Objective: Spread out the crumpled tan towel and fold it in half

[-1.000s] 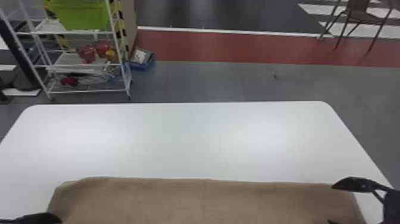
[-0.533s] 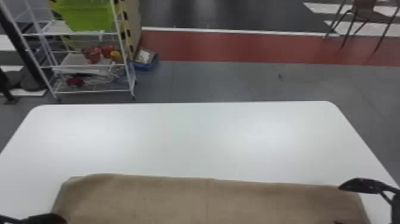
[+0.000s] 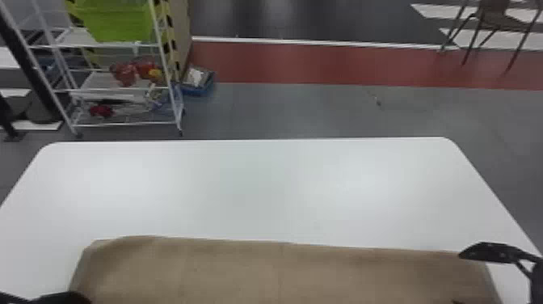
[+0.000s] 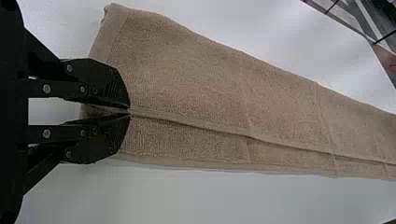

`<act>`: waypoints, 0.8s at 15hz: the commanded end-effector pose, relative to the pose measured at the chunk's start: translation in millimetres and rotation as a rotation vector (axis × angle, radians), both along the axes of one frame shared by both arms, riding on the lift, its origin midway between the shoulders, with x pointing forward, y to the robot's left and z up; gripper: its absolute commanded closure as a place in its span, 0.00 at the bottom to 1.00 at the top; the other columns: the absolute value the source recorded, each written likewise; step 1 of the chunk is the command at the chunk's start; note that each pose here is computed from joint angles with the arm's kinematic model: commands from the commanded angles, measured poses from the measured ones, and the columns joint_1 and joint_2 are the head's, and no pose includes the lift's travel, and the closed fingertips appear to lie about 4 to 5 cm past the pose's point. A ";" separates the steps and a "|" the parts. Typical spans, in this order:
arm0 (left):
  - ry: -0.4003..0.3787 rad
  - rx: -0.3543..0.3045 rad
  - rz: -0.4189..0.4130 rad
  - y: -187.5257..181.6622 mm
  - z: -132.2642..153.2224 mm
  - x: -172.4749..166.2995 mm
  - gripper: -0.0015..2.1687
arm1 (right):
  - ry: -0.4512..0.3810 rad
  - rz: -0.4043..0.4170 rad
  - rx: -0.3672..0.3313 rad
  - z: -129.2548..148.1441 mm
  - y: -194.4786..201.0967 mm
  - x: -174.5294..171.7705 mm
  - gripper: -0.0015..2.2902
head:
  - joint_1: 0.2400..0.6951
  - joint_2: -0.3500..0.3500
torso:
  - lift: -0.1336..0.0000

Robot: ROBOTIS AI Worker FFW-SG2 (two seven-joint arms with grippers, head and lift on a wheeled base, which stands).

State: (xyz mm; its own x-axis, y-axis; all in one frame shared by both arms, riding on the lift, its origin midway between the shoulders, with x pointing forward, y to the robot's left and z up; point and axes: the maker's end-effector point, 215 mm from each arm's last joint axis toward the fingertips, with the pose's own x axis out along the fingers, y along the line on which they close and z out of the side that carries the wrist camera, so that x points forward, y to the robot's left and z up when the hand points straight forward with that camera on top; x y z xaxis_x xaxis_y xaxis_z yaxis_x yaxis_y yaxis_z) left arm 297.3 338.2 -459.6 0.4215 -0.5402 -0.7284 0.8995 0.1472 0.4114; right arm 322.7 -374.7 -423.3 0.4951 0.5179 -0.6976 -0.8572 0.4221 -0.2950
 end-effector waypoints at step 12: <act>-0.023 0.001 0.012 -11.2 22.1 -7.2 0.71 | 0.017 0.264 -0.318 -30.3 0.4 -30.5 0.09 | 1.00 0.40 | 0.10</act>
State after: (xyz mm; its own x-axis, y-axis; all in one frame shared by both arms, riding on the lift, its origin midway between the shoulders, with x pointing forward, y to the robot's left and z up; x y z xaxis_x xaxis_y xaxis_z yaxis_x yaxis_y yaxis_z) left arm 293.0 329.9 -436.4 0.4564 -0.5308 -0.7141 0.8822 0.1657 0.4407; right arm 301.8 -370.1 -443.0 0.4012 0.4188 -0.8147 -0.9143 0.1290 -0.3839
